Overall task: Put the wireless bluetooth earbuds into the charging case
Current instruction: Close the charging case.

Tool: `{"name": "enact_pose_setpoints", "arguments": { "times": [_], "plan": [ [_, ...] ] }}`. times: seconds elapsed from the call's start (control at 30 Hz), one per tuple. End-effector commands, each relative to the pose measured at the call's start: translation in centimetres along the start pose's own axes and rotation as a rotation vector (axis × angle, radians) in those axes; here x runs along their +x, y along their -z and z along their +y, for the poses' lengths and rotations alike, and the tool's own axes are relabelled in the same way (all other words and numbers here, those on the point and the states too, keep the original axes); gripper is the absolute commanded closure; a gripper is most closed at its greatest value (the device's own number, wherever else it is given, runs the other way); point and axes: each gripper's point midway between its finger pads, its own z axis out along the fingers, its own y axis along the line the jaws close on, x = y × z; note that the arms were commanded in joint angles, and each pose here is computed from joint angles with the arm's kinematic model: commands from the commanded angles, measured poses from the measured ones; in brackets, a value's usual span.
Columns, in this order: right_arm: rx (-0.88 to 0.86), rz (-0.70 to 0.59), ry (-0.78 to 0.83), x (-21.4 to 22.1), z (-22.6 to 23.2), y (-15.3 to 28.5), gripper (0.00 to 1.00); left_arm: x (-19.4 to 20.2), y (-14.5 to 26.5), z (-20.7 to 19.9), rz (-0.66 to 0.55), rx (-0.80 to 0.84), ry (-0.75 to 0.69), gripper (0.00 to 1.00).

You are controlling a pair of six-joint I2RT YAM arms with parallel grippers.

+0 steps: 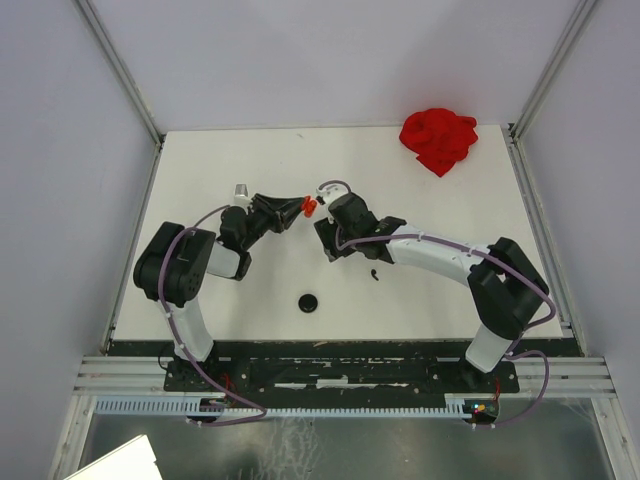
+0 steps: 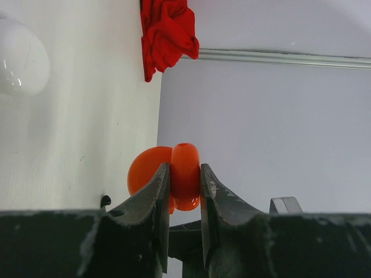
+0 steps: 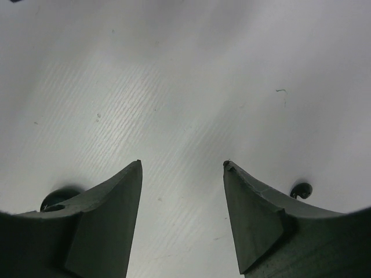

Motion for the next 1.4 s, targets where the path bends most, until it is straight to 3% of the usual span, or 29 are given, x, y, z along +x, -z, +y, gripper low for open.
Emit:
{"name": "enact_pose_setpoints", "arguments": {
  "times": [0.0,0.37,0.6,1.37],
  "plan": [
    [0.058,-0.144,-0.036,-4.3,-0.7,0.0,0.33,0.1,0.3,-2.3,0.011,0.086,0.003,0.97],
    [0.023,-0.403,-0.023,-8.6,0.1,-1.6,0.29,0.2,0.5,-1.7,-0.084,0.043,0.130,0.97],
    [0.072,-0.387,0.022,-8.7,0.3,-3.2,0.27,0.9,-0.2,-1.9,-0.088,0.054,0.194,0.97],
    [0.299,-0.590,0.045,-9.7,-3.4,-4.8,0.24,1.9,-0.7,-1.0,-0.053,0.021,0.241,0.97]
  ]
}}
